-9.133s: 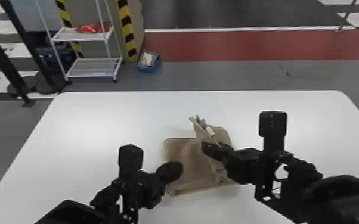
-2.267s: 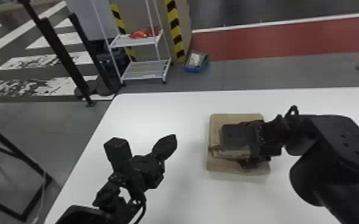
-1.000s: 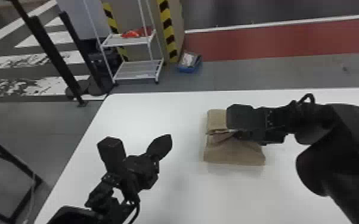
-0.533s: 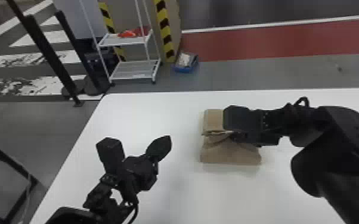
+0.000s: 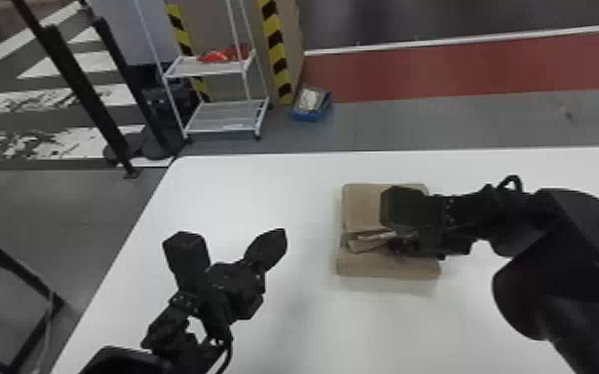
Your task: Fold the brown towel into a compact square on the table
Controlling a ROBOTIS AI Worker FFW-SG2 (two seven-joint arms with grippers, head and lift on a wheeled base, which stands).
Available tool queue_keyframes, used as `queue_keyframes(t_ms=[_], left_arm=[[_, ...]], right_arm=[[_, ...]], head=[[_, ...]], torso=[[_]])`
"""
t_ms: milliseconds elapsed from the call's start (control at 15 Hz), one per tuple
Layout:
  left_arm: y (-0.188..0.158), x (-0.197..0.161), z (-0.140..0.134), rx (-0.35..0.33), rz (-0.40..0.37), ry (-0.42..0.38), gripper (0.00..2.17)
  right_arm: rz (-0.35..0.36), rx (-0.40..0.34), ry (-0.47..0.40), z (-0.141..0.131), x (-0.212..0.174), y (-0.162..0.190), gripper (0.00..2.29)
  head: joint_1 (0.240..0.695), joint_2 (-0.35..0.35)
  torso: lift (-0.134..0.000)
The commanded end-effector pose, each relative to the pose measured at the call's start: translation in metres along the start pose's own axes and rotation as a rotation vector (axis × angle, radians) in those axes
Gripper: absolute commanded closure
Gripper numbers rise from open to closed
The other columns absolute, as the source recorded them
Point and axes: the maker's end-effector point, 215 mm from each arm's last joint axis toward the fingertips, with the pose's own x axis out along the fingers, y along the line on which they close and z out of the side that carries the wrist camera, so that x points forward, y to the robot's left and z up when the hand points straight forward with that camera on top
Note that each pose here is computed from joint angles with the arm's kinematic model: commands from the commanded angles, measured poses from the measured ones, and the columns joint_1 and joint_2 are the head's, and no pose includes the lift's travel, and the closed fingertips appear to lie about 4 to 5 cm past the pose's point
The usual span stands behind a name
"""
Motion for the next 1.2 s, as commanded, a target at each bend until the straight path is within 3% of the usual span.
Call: queue_keyframes(t_ms=[0, 800, 1000, 1133], left_arm=[[-0.001, 0.0, 0.0, 0.002, -0.002, 0.001, 2.06], [-0.002, -0.001, 0.004, 0.006, -0.001, -0.006, 2.06], [-0.004, -0.001, 0.005, 0.007, -0.002, -0.008, 2.06], [-0.004, -0.001, 0.004, 0.01, -0.001, -0.007, 2.06]], right_arm=[[-0.002, 0.004, -0.001, -0.002, 0.0, -0.001, 0.85], [-0.031, 0.028, -0.021, 0.006, -0.016, -0.021, 0.86], [-0.027, 0.034, -0.012, 0.001, -0.016, -0.024, 0.99], [-0.023, 0.037, -0.008, -0.002, -0.016, -0.023, 1.5]], head=[[0.695, 0.234], [0.695, 0.231], [0.695, 0.226], [0.695, 0.22]], torso=[[-0.123], [-0.123], [-0.123], [-0.123]])
